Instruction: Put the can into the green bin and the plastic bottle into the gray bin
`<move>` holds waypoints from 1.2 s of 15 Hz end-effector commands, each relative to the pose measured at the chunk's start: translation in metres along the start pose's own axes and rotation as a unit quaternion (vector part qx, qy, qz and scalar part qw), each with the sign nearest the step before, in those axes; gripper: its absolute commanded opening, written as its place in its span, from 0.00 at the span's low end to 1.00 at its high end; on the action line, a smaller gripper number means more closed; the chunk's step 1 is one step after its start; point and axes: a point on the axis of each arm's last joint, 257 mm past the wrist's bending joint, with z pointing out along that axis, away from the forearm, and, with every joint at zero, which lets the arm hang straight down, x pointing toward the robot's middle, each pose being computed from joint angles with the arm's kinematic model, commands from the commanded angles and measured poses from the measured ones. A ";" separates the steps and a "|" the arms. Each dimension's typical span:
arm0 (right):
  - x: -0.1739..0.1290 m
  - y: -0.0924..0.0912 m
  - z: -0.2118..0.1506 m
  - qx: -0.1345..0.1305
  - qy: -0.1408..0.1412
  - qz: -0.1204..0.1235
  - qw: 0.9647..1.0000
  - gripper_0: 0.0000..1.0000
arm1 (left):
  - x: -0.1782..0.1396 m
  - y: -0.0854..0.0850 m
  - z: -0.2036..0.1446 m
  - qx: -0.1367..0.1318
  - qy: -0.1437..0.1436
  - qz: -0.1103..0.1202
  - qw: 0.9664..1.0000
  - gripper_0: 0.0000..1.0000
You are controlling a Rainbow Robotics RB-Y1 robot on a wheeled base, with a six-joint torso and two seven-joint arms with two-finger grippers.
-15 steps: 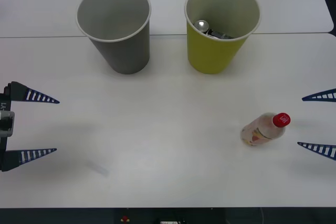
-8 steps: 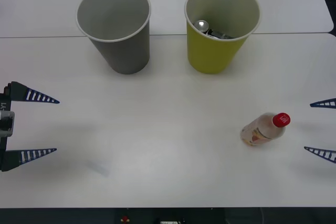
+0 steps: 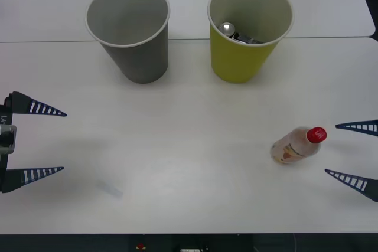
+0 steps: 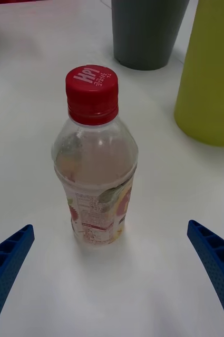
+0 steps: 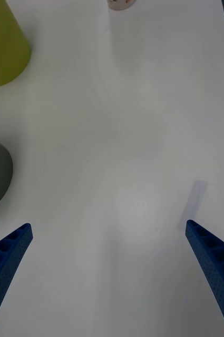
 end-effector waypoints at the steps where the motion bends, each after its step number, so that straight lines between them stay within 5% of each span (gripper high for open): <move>1: 0.001 0.009 0.015 0.002 -0.017 0.012 1.000 1.00 | 0.000 0.000 0.000 0.000 0.000 0.000 1.000 1.00; 9: 0.019 0.023 0.063 0.013 -0.070 0.071 0.995 1.00 | 0.000 0.000 0.000 0.000 0.000 0.000 1.000 1.00; 18: 0.011 0.025 0.095 0.030 -0.096 0.070 0.992 1.00 | 0.000 0.000 0.000 0.000 0.000 0.000 1.000 1.00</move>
